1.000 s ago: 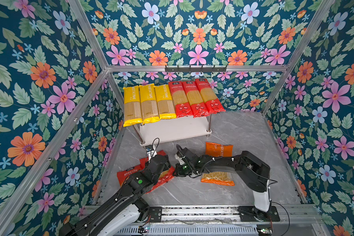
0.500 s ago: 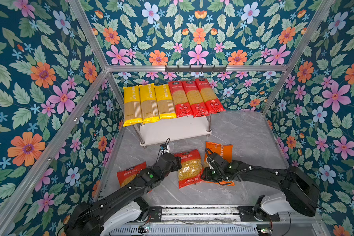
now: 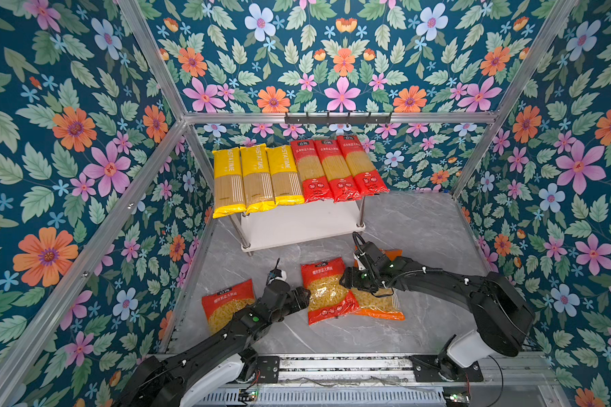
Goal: Place and organize the pasta boxes and bags onto the shelf
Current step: 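Grasp the red fusilli bag with both grippers and lift it toward the shelf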
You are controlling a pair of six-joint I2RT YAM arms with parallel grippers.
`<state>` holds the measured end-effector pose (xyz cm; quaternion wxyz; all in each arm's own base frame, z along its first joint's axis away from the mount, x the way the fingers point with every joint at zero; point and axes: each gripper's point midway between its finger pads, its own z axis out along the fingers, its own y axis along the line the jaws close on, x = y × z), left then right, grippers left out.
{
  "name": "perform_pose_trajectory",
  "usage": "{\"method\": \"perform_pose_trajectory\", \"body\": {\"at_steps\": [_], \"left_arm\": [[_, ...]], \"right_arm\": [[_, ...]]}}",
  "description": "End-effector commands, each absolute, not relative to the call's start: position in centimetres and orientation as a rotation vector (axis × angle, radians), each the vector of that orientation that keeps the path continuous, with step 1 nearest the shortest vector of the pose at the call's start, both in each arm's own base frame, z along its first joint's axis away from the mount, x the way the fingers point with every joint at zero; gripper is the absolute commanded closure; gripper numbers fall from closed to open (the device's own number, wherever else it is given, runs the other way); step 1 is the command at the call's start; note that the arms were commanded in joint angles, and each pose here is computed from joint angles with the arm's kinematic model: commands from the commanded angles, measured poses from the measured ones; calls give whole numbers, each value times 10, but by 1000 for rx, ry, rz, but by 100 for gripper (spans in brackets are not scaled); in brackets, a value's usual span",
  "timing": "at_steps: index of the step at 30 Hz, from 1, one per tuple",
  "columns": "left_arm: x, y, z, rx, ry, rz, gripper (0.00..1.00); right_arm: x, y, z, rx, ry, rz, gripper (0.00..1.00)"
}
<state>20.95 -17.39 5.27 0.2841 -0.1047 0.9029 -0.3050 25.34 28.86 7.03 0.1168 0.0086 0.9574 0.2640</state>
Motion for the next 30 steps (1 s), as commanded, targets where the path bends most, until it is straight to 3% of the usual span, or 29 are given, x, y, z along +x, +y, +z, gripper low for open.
{"method": "perform_pose_trajectory", "body": {"at_steps": [1, 15, 21, 25, 30], "left_arm": [[221, -190, 65, -250, 2336, -918, 18], [227, -223, 48, -153, 2399, -1003, 36], [232, -233, 59, -74, 2363, -1032, 47], [237, -222, 63, -71, 2350, -938, 62], [238, -215, 85, -61, 2293, -916, 71]], "right_arm": [[260, 301, 70, 20, 2785, 823, 26], [256, 339, 58, -68, 2796, 1046, 43], [262, 358, 72, -91, 2680, 1223, 67], [269, 360, 82, -98, 2627, 1220, 80], [268, 370, 101, -126, 2588, 1271, 87]]}}
